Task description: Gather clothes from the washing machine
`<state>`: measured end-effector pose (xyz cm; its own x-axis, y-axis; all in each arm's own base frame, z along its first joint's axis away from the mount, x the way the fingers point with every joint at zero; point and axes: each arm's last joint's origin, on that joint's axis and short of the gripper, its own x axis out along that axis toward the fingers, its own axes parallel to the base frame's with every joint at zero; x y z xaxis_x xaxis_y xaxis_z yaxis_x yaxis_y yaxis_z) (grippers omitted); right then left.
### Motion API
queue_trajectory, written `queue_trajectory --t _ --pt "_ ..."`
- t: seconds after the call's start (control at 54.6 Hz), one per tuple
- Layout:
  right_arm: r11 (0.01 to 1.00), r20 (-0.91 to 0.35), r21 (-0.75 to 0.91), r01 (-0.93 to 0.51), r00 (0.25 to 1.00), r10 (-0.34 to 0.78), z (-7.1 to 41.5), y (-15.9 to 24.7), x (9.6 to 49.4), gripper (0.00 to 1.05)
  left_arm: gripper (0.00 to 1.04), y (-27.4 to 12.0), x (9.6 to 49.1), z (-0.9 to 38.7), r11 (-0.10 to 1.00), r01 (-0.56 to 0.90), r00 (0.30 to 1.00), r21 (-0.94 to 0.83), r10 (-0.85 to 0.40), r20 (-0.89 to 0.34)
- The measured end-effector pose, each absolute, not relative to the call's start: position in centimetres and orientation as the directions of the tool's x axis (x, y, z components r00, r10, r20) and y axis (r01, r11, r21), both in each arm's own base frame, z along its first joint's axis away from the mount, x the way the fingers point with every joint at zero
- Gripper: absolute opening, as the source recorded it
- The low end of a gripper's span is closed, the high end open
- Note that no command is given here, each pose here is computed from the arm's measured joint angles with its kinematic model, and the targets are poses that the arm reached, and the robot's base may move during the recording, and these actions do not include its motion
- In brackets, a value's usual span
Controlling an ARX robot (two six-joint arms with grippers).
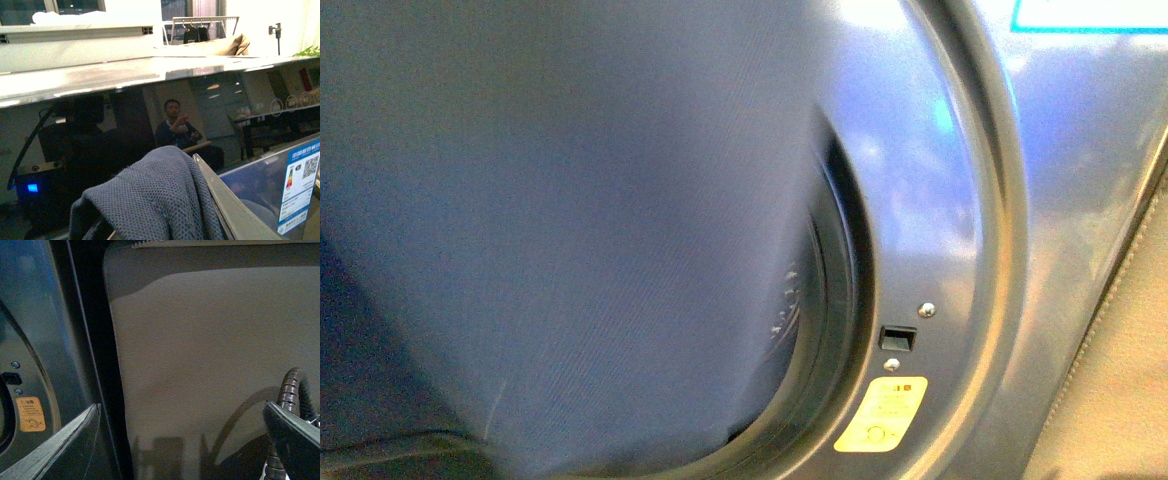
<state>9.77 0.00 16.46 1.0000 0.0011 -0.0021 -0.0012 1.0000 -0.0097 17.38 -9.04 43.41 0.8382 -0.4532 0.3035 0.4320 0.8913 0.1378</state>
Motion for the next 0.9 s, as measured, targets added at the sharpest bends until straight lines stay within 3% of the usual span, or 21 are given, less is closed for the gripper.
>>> queue_trajectory --t 0.898 --pt "1.0 -0.002 -0.01 -0.001 1.0 0.001 16.5 0.0 9.8 0.97 0.14 -13.4 19.2 55.5 0.835 0.486 0.731 0.256 -0.55 0.404"
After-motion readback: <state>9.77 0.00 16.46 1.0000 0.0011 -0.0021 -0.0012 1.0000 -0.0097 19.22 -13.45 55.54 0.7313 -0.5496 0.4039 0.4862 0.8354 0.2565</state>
